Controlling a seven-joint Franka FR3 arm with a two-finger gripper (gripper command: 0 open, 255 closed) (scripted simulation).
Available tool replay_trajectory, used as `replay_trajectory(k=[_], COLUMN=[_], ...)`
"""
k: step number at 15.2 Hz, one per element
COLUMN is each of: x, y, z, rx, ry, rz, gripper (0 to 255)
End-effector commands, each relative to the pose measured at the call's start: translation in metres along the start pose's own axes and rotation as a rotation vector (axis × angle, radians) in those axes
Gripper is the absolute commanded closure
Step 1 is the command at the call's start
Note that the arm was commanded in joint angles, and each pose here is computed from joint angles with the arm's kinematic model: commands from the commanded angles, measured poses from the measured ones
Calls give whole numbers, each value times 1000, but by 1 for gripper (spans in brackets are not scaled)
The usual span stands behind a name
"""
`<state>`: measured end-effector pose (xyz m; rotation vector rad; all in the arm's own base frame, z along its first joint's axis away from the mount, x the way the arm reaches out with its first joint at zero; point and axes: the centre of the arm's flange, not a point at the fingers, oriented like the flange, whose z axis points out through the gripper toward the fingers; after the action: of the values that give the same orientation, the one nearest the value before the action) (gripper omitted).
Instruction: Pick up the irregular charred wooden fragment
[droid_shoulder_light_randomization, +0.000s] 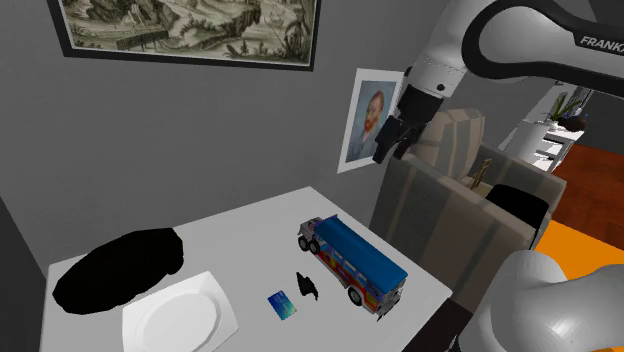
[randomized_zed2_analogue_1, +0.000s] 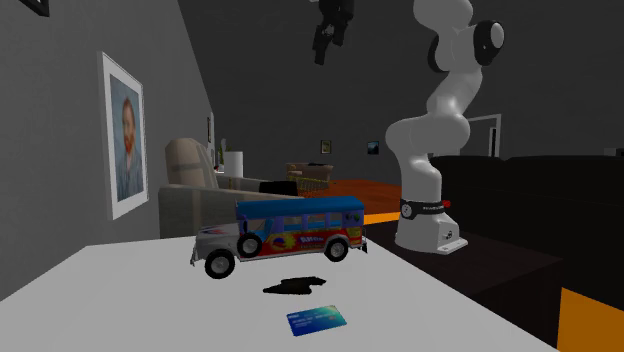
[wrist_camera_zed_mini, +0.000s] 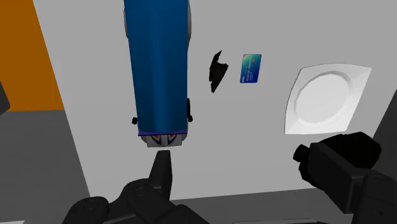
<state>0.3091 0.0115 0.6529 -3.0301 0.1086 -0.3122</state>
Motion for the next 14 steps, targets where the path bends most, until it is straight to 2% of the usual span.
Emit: replay_trajectory(k=[1, 14], x=[0, 30], y=[0, -24], z=[0, 170], rx=[0, -29], ry=[0, -82], rz=[0, 56], gripper=[0, 0])
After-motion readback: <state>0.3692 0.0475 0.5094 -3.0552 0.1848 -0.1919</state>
